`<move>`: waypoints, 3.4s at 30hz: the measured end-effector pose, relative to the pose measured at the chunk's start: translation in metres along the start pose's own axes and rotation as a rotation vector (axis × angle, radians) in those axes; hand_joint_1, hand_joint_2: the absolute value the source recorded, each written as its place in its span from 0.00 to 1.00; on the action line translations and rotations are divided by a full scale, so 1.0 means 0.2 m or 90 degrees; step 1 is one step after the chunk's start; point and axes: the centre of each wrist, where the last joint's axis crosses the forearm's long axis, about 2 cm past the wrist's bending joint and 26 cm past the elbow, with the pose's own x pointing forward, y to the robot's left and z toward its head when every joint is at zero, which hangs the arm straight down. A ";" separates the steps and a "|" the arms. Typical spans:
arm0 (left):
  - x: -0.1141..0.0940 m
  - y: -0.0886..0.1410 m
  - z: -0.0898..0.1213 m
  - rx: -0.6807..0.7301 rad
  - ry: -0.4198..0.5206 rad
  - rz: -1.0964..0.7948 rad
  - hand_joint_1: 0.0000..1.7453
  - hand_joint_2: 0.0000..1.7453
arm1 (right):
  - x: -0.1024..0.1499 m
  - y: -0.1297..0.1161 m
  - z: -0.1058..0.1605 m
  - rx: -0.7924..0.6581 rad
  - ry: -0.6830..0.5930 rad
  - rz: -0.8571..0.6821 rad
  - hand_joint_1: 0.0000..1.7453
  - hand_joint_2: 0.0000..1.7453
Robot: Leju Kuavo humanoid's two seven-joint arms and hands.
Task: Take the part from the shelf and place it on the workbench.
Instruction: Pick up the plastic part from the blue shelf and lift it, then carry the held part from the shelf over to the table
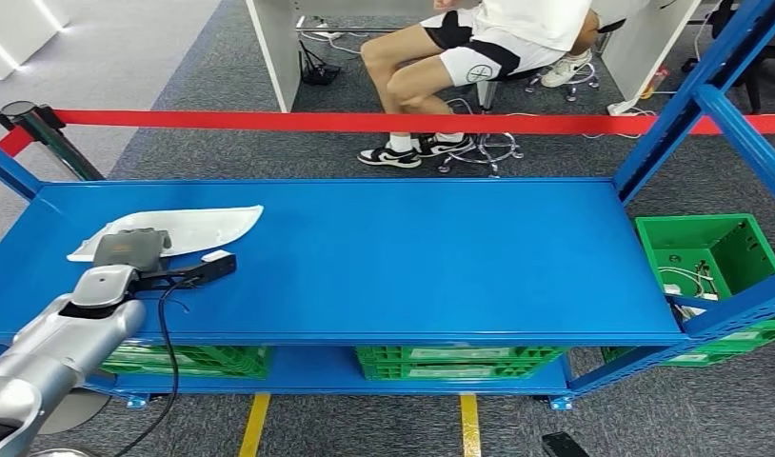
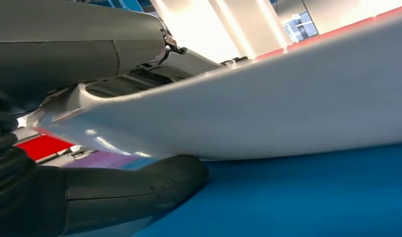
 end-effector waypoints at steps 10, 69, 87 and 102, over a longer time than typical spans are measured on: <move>0.07 -0.07 0.06 0.089 -0.061 0.066 1.00 1.00 | -0.01 0.00 0.00 -0.003 -0.004 -0.007 0.00 1.00; 0.38 0.13 0.98 0.726 -0.480 0.679 1.00 1.00 | 0.02 -0.05 0.00 -0.047 -0.078 -0.064 0.00 1.00; 0.18 -0.07 1.06 0.751 -0.371 0.691 1.00 1.00 | -0.08 -0.08 0.00 -0.079 -0.075 -0.179 0.00 1.00; 0.15 -0.05 1.10 0.776 -0.365 0.682 1.00 1.00 | -0.12 -0.07 0.00 -0.057 -0.034 -0.155 0.00 1.00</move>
